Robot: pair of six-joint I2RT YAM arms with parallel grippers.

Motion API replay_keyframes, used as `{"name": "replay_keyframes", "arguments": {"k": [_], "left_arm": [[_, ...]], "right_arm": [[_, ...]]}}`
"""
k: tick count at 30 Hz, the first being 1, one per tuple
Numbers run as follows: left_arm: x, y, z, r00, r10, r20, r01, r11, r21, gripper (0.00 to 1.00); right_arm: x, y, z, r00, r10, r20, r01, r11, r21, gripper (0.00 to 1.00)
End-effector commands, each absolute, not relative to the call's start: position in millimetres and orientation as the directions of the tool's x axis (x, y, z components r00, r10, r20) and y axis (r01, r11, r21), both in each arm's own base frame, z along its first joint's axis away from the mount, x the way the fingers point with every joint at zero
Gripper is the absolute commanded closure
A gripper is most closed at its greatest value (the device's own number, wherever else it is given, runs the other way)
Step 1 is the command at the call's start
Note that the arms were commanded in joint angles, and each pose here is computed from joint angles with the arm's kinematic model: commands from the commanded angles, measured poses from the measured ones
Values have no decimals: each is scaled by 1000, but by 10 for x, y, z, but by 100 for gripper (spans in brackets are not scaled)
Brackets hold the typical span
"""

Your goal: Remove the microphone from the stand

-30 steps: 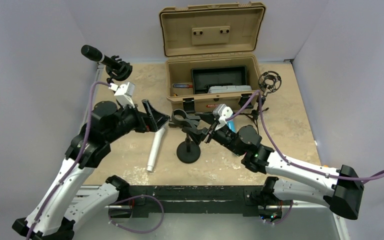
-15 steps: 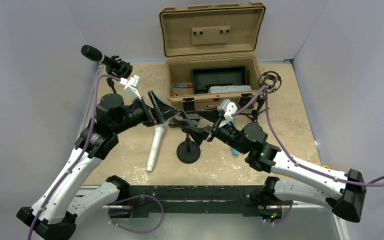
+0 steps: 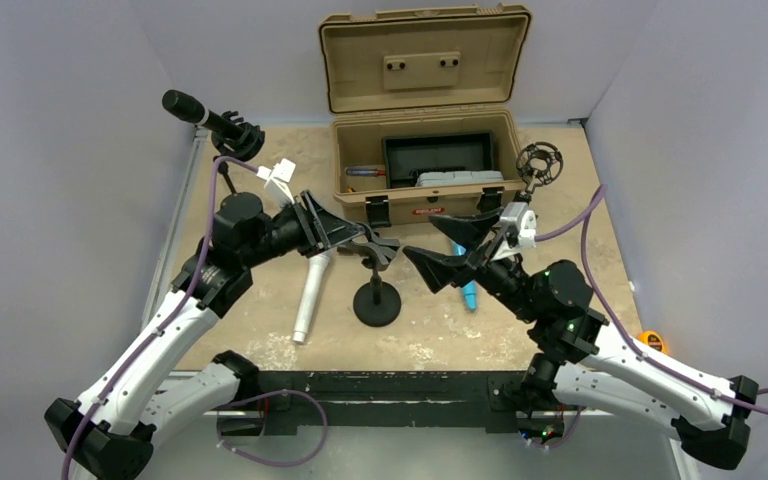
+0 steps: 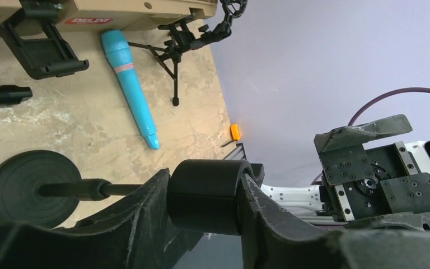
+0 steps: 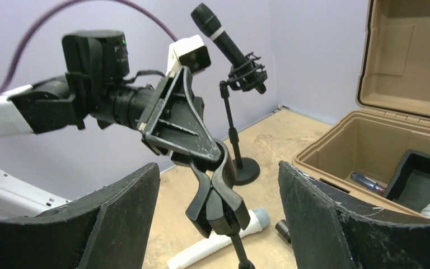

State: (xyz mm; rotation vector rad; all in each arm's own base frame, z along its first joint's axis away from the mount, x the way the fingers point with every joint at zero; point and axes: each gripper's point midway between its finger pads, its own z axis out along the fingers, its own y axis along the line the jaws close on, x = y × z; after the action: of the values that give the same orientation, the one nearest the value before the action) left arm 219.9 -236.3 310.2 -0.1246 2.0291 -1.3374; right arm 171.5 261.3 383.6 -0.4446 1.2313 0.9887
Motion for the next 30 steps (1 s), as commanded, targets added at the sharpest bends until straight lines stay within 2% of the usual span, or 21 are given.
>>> {"name": "replay_keyframes", "arguments": {"k": [1,3,9,13,18,25,27,30], "left_arm": [[2215,-2331,2739,-770,-394,-502,263,522,-812,69],[2209,-2357,2600,-782,-369,-502,257,543,-799,77],[2205,-2329,2064,-800,-300,-519,212,668,-713,86],[2210,-2359,1799,-819,-310,-483,177,665,-726,88],[2233,-2428,1733,-824,-306,-476,171,667,-725,90],[2332,-2680,1899,-820,-302,-487,227,610,-759,97],[2369,-2823,1970,-824,-279,-493,266,578,-771,100],[2479,-3085,2176,-815,-269,-514,343,492,-800,100]], "right_arm": [[1693,2491,3909,7,421,-907,-805,541,245,24],[1681,2480,3919,5,424,-906,-806,537,247,24],[1653,2514,3874,-8,411,-912,-817,523,242,24],[1646,2516,3862,-16,409,-912,-818,520,247,24],[1628,2505,3879,-21,409,-912,-820,515,250,24],[1667,2485,3881,-16,415,-910,-807,532,257,24],[1676,2471,3894,-11,421,-907,-803,537,259,24],[1683,2458,3925,-5,425,-905,-800,542,259,24]]}}
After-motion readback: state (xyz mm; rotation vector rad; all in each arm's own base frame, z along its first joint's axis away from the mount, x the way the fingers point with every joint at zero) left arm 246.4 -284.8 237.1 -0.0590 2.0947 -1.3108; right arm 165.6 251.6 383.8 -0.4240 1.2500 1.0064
